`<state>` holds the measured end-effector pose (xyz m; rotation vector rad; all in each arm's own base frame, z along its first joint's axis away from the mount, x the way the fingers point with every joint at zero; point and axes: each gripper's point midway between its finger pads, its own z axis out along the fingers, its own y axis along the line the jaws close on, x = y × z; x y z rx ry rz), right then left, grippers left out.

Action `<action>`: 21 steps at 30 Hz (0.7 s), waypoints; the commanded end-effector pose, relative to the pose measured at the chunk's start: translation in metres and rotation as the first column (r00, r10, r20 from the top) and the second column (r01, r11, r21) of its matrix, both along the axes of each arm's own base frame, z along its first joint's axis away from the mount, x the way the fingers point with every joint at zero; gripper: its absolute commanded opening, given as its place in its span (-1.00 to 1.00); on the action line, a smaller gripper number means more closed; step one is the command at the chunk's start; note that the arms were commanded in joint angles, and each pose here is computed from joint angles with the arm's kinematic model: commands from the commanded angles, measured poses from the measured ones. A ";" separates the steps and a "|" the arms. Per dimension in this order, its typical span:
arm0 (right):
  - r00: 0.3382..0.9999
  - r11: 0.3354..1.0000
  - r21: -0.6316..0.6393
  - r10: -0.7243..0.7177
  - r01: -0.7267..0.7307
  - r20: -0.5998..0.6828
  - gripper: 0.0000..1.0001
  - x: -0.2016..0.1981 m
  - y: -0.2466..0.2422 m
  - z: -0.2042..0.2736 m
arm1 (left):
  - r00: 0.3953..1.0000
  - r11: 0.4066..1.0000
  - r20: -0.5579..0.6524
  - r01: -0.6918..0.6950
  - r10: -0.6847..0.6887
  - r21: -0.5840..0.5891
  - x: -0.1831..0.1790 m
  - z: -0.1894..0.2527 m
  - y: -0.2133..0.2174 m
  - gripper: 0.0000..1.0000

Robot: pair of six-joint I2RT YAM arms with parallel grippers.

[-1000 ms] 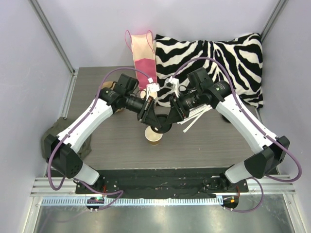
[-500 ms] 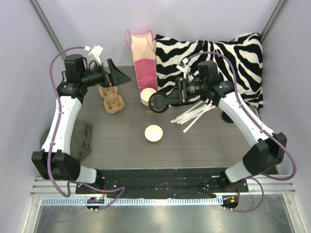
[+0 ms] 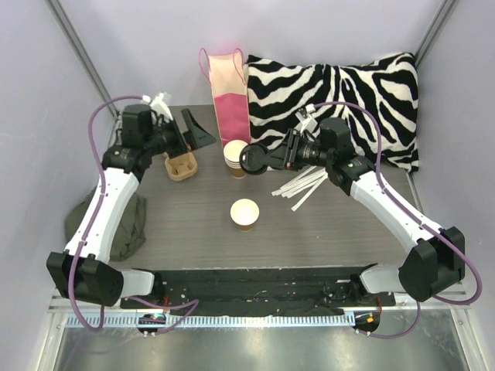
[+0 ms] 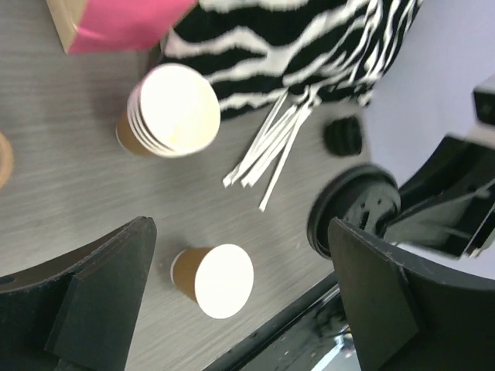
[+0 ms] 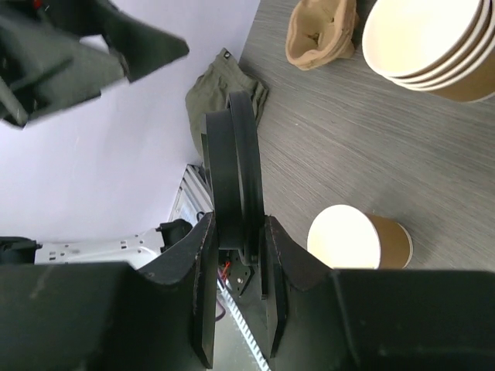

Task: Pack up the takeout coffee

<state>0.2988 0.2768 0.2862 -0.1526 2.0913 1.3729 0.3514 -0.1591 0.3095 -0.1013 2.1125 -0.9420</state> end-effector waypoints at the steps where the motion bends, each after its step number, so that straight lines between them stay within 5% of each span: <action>1: 0.996 0.995 0.063 -0.080 0.078 0.045 -0.98 0.008 0.003 0.016 | 0.993 0.991 0.110 0.035 -0.049 0.127 -0.017 0.005 -0.023 0.75; 4: 0.996 0.995 0.065 -0.081 0.078 0.037 -0.98 0.009 0.004 0.014 | 0.994 0.990 0.081 0.069 -0.080 0.122 -0.021 -0.003 -0.035 0.29; 10: 0.998 0.996 0.062 -0.063 0.062 0.020 -0.98 0.005 0.007 0.008 | 0.982 0.979 0.070 0.169 -0.178 0.118 -0.034 -0.010 -0.065 -0.29; 13: 0.999 0.997 0.059 -0.049 0.049 0.004 -0.98 0.001 0.010 0.003 | 0.976 0.974 0.069 0.197 -0.206 0.116 -0.037 -0.010 -0.072 -0.45; 21: 1.000 0.997 0.075 -0.023 0.023 0.000 -0.98 -0.003 0.014 0.001 | 0.962 0.958 0.053 0.259 -0.268 0.126 -0.046 -0.019 -0.090 -0.47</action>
